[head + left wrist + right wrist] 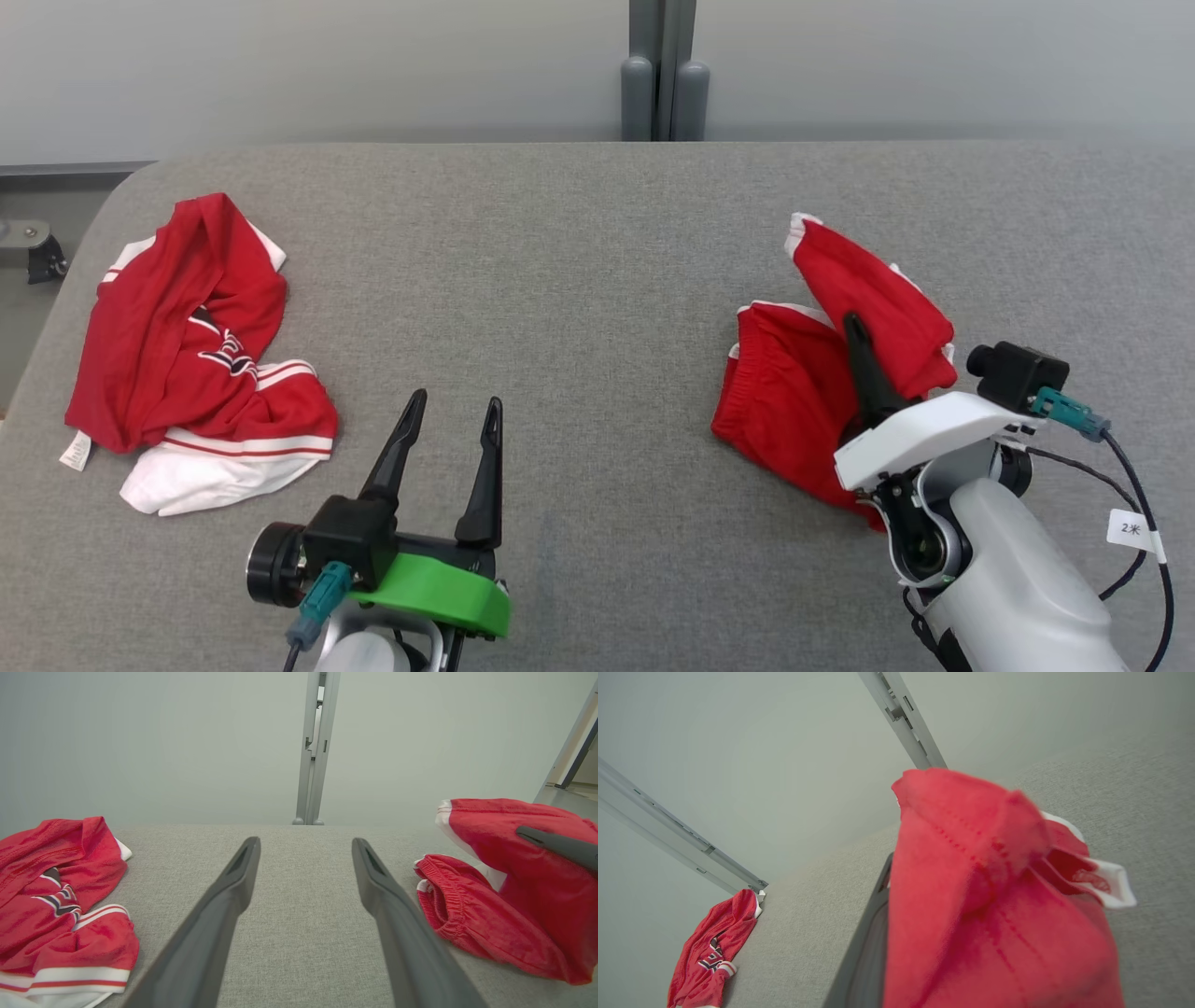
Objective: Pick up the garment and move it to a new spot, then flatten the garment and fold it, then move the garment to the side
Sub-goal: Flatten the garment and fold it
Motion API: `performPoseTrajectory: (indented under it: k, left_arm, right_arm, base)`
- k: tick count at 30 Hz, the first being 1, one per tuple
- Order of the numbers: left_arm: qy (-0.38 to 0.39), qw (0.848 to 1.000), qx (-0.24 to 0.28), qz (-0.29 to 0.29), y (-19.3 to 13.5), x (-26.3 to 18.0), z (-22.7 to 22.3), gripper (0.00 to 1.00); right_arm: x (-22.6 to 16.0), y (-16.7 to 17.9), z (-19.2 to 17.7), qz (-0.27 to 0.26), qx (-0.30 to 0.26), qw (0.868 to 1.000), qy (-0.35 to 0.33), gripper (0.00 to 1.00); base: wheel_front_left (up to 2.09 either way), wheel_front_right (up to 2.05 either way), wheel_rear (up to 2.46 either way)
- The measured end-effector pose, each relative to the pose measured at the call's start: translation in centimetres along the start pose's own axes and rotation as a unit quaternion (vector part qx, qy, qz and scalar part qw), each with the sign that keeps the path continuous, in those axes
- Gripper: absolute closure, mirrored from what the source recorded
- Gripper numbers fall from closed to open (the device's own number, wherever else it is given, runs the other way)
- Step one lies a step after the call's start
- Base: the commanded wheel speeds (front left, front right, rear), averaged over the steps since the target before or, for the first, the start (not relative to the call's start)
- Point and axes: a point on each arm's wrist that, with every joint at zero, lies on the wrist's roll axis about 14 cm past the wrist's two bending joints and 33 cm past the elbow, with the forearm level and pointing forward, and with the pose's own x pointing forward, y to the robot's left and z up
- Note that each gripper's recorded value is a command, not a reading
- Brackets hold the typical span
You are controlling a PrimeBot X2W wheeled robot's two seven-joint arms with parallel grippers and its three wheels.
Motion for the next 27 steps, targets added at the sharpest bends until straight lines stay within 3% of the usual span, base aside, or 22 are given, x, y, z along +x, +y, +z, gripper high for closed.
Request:
performPoseTrajectory:
  k: [7,8,9,21,27]
  left_arm:
    - [-0.003,1.0,0.001,0.016,0.8,-0.8,0.3,0.0]
    - [-0.003,1.0,0.002,0.018,0.9,-0.9,0.3,0.0]
    - [-0.004,1.0,0.001,0.019,1.0,-1.0,0.3,0.0]
    - [-0.002,1.0,0.0,0.029,1.4,-1.2,0.2,0.0]
    - [-0.003,1.0,0.0,0.026,1.2,-1.0,0.3,0.0]
  right_arm:
    - [-0.2,2.4,-3.1,0.042,-0.025,0.997,0.053,1.0]
    - [-0.3,2.7,-3.4,0.049,-0.033,0.997,0.059,0.1]
    - [-0.3,3.0,-3.7,0.054,-0.036,0.996,0.063,0.0]
    - [-1.7,6.6,-9.7,0.114,-0.056,0.978,0.166,0.0]
    - [-2.8,8.5,-10.9,0.14,-0.047,0.969,0.196,0.0]
  base:
    - [0.0,0.0,0.0]
    - [0.0,0.0,0.0]
    - [0.0,0.0,0.0]
    - [0.0,0.0,0.0]
    - [0.0,0.0,0.0]
